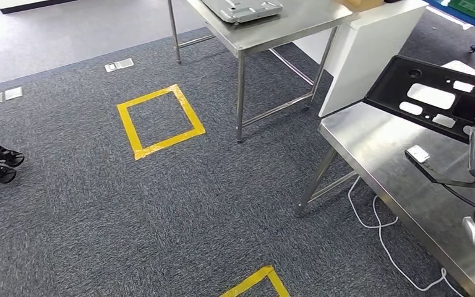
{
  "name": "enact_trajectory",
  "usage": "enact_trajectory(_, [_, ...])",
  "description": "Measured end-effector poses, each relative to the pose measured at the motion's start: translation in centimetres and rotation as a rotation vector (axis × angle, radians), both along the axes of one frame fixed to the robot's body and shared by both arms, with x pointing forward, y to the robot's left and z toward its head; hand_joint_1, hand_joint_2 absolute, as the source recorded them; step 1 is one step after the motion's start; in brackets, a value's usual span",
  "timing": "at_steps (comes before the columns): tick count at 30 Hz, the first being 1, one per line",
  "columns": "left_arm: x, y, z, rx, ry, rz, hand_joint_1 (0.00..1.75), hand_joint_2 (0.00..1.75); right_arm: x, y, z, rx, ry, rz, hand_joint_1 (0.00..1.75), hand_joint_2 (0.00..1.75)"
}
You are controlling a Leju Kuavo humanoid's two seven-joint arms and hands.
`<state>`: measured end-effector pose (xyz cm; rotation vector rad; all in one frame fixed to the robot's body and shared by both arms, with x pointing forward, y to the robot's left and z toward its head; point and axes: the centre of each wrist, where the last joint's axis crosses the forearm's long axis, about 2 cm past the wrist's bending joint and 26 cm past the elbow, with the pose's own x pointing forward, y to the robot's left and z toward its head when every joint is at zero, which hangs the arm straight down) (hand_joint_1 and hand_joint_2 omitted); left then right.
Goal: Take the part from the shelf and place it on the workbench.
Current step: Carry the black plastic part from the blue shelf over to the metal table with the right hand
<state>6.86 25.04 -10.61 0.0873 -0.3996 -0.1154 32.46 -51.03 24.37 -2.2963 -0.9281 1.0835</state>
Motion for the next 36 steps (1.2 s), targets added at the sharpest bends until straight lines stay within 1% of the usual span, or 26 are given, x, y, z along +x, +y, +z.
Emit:
enact_trajectory(12, [0.2,0.1,0.0,0.001,-0.003,0.035,0.00,0.00,1.8,1.0,1.5,0.035,-0.051,0.022,1.75,1.75])
enact_trajectory(20, [0.0,0.2,0.0,0.005,0.003,0.038,0.00,0.00,2.8,1.6,1.4,0.060,-0.055,0.047,1.75,1.75])
enact_trajectory(27, [0.0,0.1,0.0,0.006,-0.002,0.030,0.00,0.00,2.7,0.6,1.6,0.069,-0.063,0.047,1.75,1.75])
enact_trajectory(32, [-0.1,0.1,0.0,0.006,0.000,0.028,0.00,0.00,2.5,0.3,0.9,0.082,-0.047,0.043,1.75,1.75])
enact_trajectory(36, [0.0,0.2,0.0,0.008,-0.002,0.025,0.00,0.00,2.4,-0.1,0.9,0.089,-0.048,0.040,1.75,1.75])
